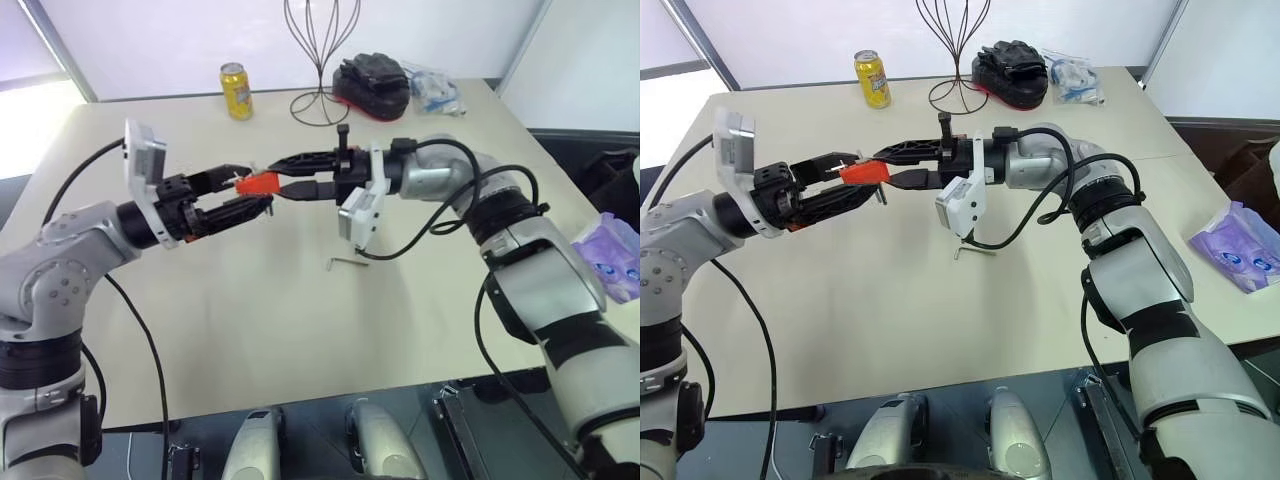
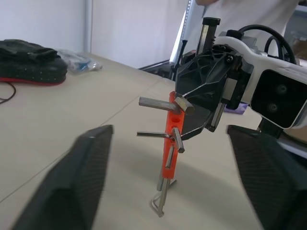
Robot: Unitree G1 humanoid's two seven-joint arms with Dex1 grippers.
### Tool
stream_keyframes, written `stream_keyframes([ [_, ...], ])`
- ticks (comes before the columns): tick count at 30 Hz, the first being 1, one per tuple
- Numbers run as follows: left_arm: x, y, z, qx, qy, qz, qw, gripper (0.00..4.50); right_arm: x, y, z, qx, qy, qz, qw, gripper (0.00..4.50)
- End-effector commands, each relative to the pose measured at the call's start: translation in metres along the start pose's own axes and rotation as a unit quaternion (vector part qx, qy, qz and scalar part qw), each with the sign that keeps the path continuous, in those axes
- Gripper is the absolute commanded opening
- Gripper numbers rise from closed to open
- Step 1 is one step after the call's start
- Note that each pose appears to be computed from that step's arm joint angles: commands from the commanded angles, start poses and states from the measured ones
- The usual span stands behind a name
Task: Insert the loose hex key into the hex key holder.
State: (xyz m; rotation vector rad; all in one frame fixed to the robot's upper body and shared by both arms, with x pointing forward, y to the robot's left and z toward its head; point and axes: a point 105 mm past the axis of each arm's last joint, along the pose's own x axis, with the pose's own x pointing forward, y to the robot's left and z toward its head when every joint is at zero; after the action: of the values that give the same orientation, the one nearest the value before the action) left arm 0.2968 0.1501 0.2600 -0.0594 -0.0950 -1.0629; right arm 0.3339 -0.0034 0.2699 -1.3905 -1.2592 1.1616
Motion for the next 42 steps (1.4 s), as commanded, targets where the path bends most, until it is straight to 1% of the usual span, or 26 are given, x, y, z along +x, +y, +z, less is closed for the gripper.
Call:
stream_keyframes([
  [1, 0.000, 0.000, 0.008, 0.016, -0.015, 0.001, 1.000, 1.67, -0.002, -0.024, 0.002, -0.023, -0.006, -0.034, 0.999, 1.00],
  [2, 0.001, 0.000, 0.007, 0.016, -0.015, 0.000, 1.000, 1.25, -0.002, -0.024, 0.002, -0.023, -0.006, -0.034, 0.999, 1.00],
  [4, 0.002, -0.001, 0.006, 0.015, -0.014, -0.001, 1.000, 0.27, -0.001, -0.024, 0.003, -0.022, -0.007, -0.034, 0.999, 1.00],
  [15, 0.005, 0.000, 0.005, 0.014, -0.014, -0.003, 1.000, 0.29, -0.002, -0.023, 0.003, -0.017, -0.007, -0.034, 0.999, 1.00],
  [17, 0.005, 0.000, 0.005, 0.015, -0.014, -0.003, 1.000, 0.29, -0.002, -0.024, 0.004, -0.016, -0.008, -0.035, 0.999, 2.07],
  [18, 0.006, 0.000, 0.005, 0.016, -0.014, -0.003, 1.000, 0.29, -0.002, -0.024, 0.004, -0.015, -0.008, -0.035, 0.999, 2.52],
  [21, 0.006, 0.001, 0.005, 0.020, -0.013, -0.001, 1.000, 0.29, -0.003, -0.023, 0.002, -0.010, -0.002, -0.029, 1.000, 4.07],
  [22, 0.006, 0.001, 0.005, 0.022, -0.012, 0.000, 1.000, 0.29, -0.005, -0.020, 0.000, -0.006, 0.006, -0.018, 1.000, 4.46],
  [24, 0.005, 0.001, 0.005, 0.026, -0.010, 0.003, 1.000, 0.29, -0.012, -0.011, -0.011, 0.034, 0.039, 0.007, 0.999, 4.46],
  [27, 0.001, 0.001, 0.006, 0.034, -0.008, 0.010, 0.999, 0.29, -0.025, 0.001, -0.027, 0.146, 0.087, 0.016, 0.985, 4.46],
  [29, -0.001, 0.001, 0.007, 0.038, -0.008, 0.014, 0.999, 0.29, -0.035, 0.015, -0.034, 0.227, 0.117, 0.039, 0.966, 4.46],
  [31, -0.002, 0.001, 0.008, 0.041, -0.008, 0.017, 0.999, 0.29, -0.047, 0.038, -0.037, 0.330, 0.147, 0.081, 0.929, 4.46],
  [33, -0.003, 0.000, 0.008, 0.041, -0.009, 0.019, 0.999, 0.29, -0.056, 0.059, -0.033, 0.428, 0.169, 0.122, 0.879, 4.46],
  [34, -0.003, -0.001, 0.008, 0.040, -0.009, 0.020, 0.999, 0.29, -0.061, 0.069, -0.029, 0.475, 0.185, 0.144, 0.848, 4.46],
  [35, -0.003, -0.002, 0.007, 0.040, -0.009, 0.020, 0.999, 0.29, -0.063, 0.076, -0.025, 0.508, 0.198, 0.158, 0.823, 4.46],
  [39, -0.003, -0.004, 0.005, 0.038, -0.005, 0.022, 0.999, 0.29, -0.066, 0.094, -0.010, 0.584, 0.225, 0.189, 0.757, 4.46],
  [42, -0.004, -0.006, 0.005, 0.038, -0.002, 0.023, 0.999, 0.29, -0.065, 0.109, -0.007, 0.617, 0.248, 0.192, 0.722, 4.46],
])
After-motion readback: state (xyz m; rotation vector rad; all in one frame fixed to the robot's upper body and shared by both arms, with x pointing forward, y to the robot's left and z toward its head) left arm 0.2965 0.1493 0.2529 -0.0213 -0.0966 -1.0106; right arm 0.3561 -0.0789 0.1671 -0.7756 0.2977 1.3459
